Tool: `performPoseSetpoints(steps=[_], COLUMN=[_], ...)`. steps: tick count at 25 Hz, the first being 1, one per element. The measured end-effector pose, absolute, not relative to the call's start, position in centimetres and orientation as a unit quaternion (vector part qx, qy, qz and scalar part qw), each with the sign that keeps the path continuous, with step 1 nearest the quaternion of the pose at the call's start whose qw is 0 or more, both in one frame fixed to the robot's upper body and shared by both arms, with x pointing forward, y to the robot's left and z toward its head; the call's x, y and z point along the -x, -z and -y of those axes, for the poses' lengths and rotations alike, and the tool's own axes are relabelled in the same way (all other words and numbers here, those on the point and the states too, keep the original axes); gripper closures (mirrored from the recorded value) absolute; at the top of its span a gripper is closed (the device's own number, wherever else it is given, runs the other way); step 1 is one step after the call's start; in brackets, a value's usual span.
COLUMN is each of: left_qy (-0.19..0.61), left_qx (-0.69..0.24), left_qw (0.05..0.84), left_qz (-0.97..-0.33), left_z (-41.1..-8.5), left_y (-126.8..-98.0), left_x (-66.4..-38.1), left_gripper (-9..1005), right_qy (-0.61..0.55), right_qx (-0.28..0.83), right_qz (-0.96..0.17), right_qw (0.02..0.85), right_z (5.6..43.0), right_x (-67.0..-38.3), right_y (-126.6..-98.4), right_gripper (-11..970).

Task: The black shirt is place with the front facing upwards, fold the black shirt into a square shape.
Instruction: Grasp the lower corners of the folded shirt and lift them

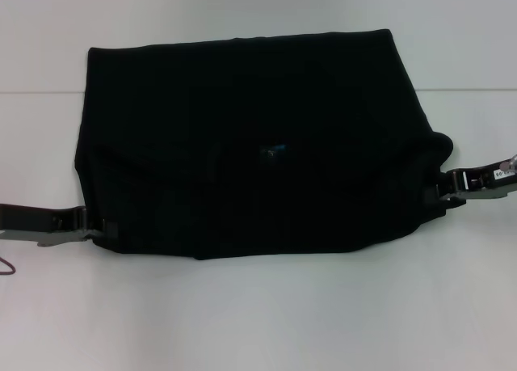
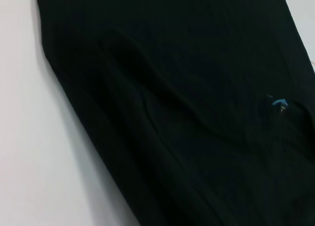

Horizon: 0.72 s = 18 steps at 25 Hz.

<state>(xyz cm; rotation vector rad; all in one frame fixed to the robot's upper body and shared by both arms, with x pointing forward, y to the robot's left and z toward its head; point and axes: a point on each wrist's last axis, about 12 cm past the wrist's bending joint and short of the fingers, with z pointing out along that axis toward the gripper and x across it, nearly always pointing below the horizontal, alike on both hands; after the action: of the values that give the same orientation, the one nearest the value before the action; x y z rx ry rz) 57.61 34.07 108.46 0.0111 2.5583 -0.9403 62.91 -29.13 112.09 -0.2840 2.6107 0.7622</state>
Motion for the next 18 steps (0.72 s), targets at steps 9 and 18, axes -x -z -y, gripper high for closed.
performPoseSetpoints(steps=[9,18], left_qy=[0.349,0.406], left_qx=[-0.011,-0.043], left_qw=[0.196,0.157], left_qz=[-0.916,-0.899], left_z=[-33.8,-33.6], left_y=[-108.6,-110.2], left_x=[-57.3,-56.3], left_gripper=[967,967], right_qy=[-0.278,-0.301], right_qx=[0.113,0.139], right_qz=[-0.933,-0.924], right_qw=[0.201,0.191], right_z=[30.0,33.8], right_x=[-62.4,-60.6], right_y=[-112.2,-113.4], right_gripper=[920,920])
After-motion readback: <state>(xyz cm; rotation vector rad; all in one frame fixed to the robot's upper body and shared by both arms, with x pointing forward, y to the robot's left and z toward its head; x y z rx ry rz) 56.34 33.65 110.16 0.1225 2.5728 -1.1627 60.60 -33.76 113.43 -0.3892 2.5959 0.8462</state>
